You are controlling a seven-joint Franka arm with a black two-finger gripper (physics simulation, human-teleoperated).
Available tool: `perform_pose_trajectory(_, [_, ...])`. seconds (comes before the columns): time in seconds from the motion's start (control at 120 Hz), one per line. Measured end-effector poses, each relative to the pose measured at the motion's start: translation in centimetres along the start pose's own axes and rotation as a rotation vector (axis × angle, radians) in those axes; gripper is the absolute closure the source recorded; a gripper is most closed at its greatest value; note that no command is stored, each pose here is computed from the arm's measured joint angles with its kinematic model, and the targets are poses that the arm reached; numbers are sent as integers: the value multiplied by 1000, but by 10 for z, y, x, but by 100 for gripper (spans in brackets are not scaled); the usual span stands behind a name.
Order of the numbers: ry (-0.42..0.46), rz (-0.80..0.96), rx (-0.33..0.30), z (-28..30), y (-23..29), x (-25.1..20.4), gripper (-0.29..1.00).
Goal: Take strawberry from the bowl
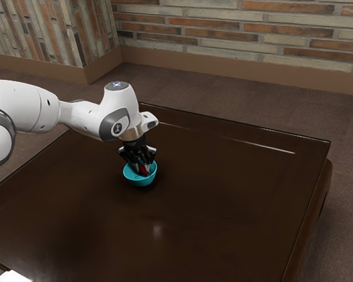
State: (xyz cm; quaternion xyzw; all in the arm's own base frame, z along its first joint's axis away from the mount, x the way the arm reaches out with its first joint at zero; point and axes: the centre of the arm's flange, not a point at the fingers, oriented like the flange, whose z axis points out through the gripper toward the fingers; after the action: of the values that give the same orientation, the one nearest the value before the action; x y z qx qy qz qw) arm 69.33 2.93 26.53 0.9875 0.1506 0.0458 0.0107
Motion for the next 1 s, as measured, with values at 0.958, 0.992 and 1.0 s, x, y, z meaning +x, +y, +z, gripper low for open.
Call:
perform_pose_trajectory(0.958, [49,224,-152,-68,200,-75,24])
perform_pose_trajectory(0.992, [83,230,-147,-97,199,-75,20])
perform_pose_trajectory(1.0, [93,231,-144,-105,198,-75,20])
